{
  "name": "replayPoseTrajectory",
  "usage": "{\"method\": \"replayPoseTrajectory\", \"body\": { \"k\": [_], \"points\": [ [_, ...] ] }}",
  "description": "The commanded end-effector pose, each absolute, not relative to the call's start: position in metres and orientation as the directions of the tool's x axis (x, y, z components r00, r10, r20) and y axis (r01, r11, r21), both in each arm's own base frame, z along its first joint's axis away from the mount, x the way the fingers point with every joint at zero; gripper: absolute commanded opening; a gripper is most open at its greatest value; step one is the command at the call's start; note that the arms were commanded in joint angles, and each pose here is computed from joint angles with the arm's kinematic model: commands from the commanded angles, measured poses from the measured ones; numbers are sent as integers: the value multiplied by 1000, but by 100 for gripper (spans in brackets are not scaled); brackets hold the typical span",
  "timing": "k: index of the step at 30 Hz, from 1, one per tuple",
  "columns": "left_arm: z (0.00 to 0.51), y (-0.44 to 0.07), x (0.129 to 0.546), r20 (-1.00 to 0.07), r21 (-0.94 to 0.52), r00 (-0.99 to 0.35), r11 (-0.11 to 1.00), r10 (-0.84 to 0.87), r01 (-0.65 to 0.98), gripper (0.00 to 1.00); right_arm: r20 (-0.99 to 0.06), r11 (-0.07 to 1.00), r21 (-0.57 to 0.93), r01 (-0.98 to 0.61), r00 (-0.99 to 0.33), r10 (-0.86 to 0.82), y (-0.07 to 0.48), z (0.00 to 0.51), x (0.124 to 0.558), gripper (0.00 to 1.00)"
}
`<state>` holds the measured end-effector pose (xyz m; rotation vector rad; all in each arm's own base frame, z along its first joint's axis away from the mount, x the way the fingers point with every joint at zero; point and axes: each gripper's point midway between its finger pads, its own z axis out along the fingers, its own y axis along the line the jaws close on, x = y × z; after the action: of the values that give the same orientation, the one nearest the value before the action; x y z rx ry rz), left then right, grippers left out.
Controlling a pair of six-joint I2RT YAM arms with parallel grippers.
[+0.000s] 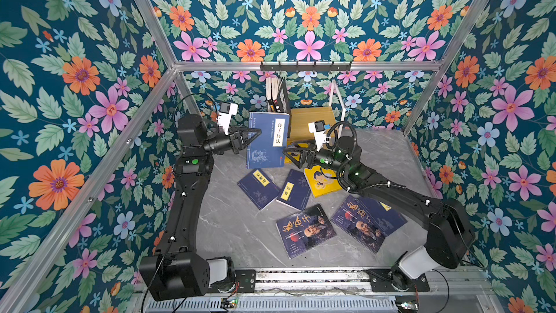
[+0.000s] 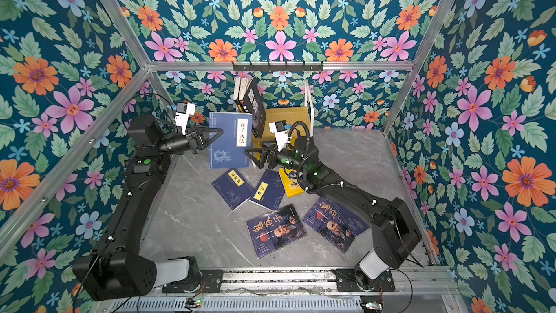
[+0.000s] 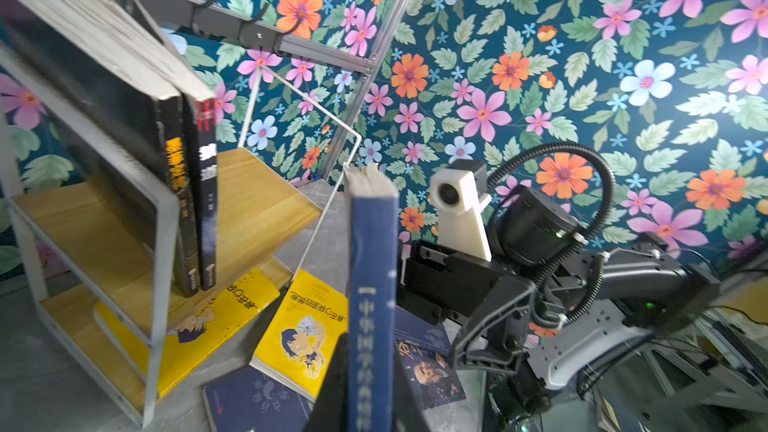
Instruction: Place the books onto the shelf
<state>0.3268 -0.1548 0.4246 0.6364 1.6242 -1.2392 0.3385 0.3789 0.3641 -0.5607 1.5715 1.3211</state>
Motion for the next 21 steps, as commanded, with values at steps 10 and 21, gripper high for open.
{"method": "replayPoseTrajectory", "body": {
  "k": [10, 21],
  "points": [
    [424, -163, 312, -923, -381, -375, 315, -84, 869, 0, -899, 21, 419, -908, -412, 148, 406, 366, 330, 29],
    [408, -143, 320, -948, -102, -239, 510, 209, 854, 79, -943, 102, 333, -937, -333, 15, 379, 341, 311, 0]
  ]
}}
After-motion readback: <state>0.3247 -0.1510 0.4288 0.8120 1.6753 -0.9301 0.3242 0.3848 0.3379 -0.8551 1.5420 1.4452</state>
